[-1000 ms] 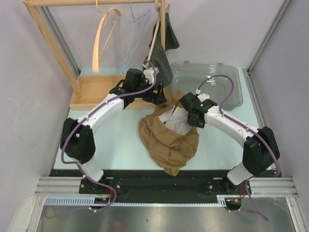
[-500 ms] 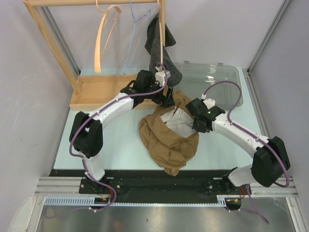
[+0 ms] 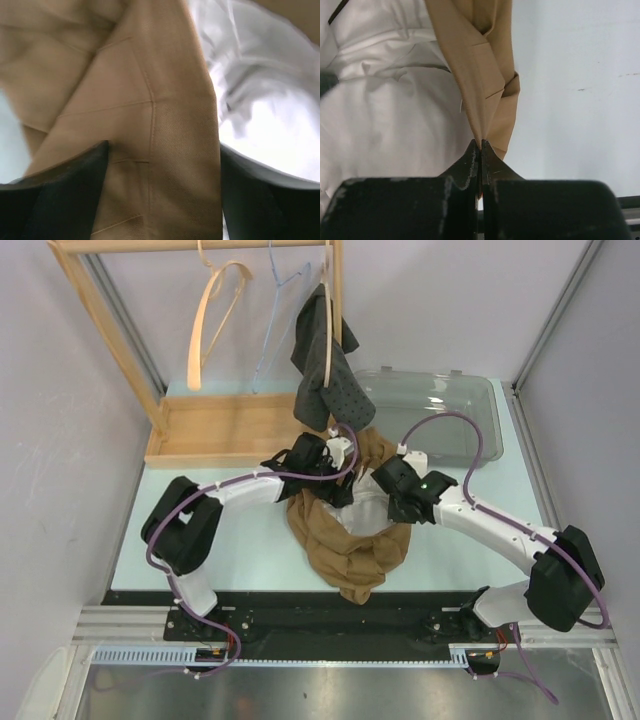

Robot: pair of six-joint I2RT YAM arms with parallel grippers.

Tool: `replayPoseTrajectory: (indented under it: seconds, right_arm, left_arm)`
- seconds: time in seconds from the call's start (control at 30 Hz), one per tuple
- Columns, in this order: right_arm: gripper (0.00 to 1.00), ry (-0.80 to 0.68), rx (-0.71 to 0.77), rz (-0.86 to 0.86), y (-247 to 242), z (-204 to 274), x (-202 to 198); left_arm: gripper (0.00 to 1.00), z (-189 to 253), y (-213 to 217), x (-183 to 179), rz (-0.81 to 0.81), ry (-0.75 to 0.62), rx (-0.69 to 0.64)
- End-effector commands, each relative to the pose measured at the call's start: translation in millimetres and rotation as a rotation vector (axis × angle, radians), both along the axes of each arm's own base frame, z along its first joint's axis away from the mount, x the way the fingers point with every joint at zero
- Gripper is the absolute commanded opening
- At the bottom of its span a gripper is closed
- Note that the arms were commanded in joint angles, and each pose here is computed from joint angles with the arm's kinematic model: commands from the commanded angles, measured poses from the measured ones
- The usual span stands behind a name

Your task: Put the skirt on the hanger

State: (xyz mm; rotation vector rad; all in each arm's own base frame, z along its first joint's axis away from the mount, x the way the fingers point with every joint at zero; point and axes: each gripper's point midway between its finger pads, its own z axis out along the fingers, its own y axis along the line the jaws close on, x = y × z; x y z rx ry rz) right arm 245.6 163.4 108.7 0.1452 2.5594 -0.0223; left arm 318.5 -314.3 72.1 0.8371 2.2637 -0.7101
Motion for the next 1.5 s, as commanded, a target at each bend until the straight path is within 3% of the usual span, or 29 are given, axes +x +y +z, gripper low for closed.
replayPoseTrajectory:
  seconds: [0.0,0.07,0.17,0.37,0.6,0.77,0.93,1.23,1.37,1.47]
  right_arm:
    - [0.0,-0.051,-0.007,0.007,3,10,-1]
    - [0.0,-0.051,-0.018,-0.006,0,9,-3]
    - [0.0,-0.066,-0.026,-0.021,-3,12,-3]
    - [0.0,-0.107,-0.01,-0.047,-6,22,1]
    - [0.0,-0.196,0.047,-0.035,-4,42,18]
    - [0.0,-0.337,0.15,0.005,0,78,59]
    - [0.0,-0.531,0.207,0.072,10,161,95]
    - [0.0,-0.806,0.307,0.32,60,307,114]
    - [0.0,-0.843,0.287,0.405,84,335,116]
    - [0.0,-0.784,0.295,0.448,100,316,115]
  left_arm:
    - [0.66,47,1,36,0.135,-0.176,-0.044]
    - [0.43,50,10,41,0.188,-0.194,-0.021]
    - [0.24,63,21,38,0.234,-0.217,-0.024]
    - [0.06,88,41,9,0.256,-0.219,-0.068]
    - [0.0,118,80,-30,0.33,-0.253,-0.116]
    - [0.0,148,112,-50,0.407,-0.309,-0.134]
    - [0.0,201,134,-67,0.453,-0.389,-0.212]
    - [0.0,263,162,-98,0.511,-0.452,-0.33]
    - [0.0,288,179,-110,0.547,-0.495,-0.368]
    - [0.0,288,189,-116,0.582,-0.494,-0.373]
